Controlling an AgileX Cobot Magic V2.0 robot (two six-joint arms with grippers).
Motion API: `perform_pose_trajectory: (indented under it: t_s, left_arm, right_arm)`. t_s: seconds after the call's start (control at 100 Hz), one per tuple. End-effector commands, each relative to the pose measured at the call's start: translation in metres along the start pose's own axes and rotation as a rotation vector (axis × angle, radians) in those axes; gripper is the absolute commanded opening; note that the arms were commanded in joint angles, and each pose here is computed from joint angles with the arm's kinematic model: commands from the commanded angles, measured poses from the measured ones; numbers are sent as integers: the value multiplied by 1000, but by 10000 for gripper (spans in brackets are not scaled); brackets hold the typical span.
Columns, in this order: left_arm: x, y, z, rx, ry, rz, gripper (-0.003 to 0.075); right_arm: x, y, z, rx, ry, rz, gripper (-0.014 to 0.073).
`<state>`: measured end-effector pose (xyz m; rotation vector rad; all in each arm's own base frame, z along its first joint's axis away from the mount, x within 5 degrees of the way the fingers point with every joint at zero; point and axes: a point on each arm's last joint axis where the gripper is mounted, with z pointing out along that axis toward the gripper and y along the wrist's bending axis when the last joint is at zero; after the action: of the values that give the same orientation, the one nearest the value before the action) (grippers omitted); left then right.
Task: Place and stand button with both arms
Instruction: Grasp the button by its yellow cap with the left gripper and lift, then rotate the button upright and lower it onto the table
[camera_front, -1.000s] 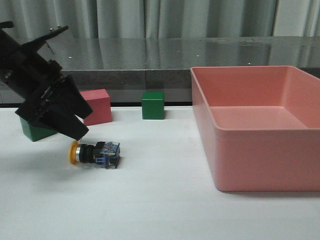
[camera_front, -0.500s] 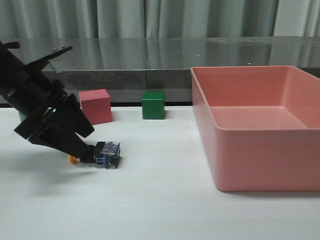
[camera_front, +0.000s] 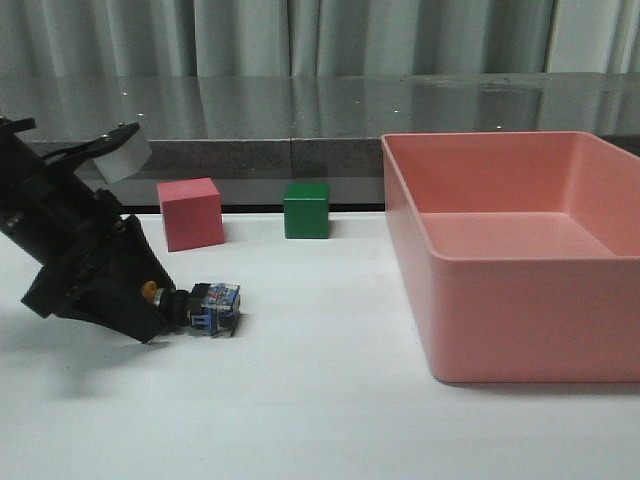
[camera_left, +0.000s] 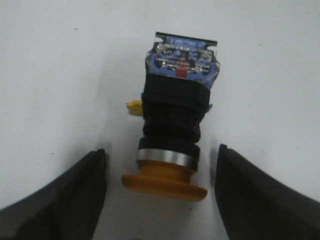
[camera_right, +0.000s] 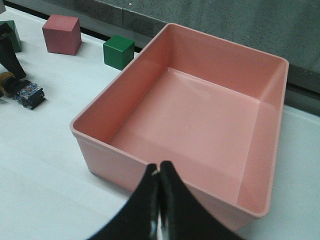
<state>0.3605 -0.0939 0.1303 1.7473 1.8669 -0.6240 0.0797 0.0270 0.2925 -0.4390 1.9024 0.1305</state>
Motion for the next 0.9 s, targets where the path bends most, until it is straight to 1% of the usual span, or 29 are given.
perform_pose_trajectory:
  t_s: [0.0, 0.05, 0.08, 0.09, 0.1, 0.11, 0.15, 0.16, 0.21, 0.38, 0.49, 0.57, 0.68, 0.73, 0.76, 0.8, 0.82, 0.87, 0.89]
  left_arm:
    - [-19, 1, -13, -37, -55, 15, 358]
    - [-19, 1, -13, -33, -53, 16, 277]
    - [-19, 0, -13, -28, -56, 16, 210]
    - [-19, 0, -13, -25, -57, 16, 210]
    - [-19, 0, -13, -22, -59, 16, 169]
    - [-19, 0, -13, -20, -60, 16, 169]
    - [-20, -1, -13, -9, -65, 17, 77]
    - [-20, -2, -13, -7, -66, 17, 77]
    - [-20, -3, -13, 8, -73, 17, -15]
    - [-26, -6, -18, 45, -101, 28, -20]
    - [-41, -3, -35, -1, -98, 17, -20]
    - [-53, 0, -55, -44, -50, 44, -20]
    - [-77, 0, -84, -114, 86, 102, -20]
    - [-86, -2, -94, -144, 191, 154, -20]
    - [-93, -4, -96, -159, 233, 182, -20]
    - [-101, -5, -102, -202, 340, 222, -20]
    - [-104, -5, -103, -215, 368, 233, -20]
    - [-115, -7, -102, -258, 477, 278, -20]
    - [-120, -8, -100, -266, 498, 288, -20]
  right_arm:
    - [-14, -4, -3, 41, -89, 5, -62]
    - [-14, -4, -3, 41, -89, 5, -62]
    - [-14, -4, -3, 41, -89, 5, -62]
    - [-14, -4, -3, 41, -89, 5, -62]
    - [-14, -4, -3, 41, -89, 5, -62]
    - [-14, -4, -3, 41, -89, 5, -62]
    - [-14, -4, -3, 41, -89, 5, -62]
    - [-14, -4, -3, 41, -89, 5, -62]
    - [-14, -4, -3, 41, -89, 5, -62]
    - [-14, -4, -3, 41, -89, 5, -62]
    - [-14, -4, -3, 41, -89, 5, -62]
    - [-14, -4, -3, 41, -89, 5, -62]
    - [-14, -4, -3, 41, -89, 5, -62]
    - [-14, -4, -3, 41, -89, 5, -62]
    - [-14, -4, -3, 41, -89, 5, -62]
    - [-14, -4, -3, 41, -89, 5, -62]
    - [-14, -4, -3, 41, -89, 5, -62]
    - [-14, -4, -3, 41, -89, 5, -62]
    - [-14, -4, -3, 41, -89, 5, -62]
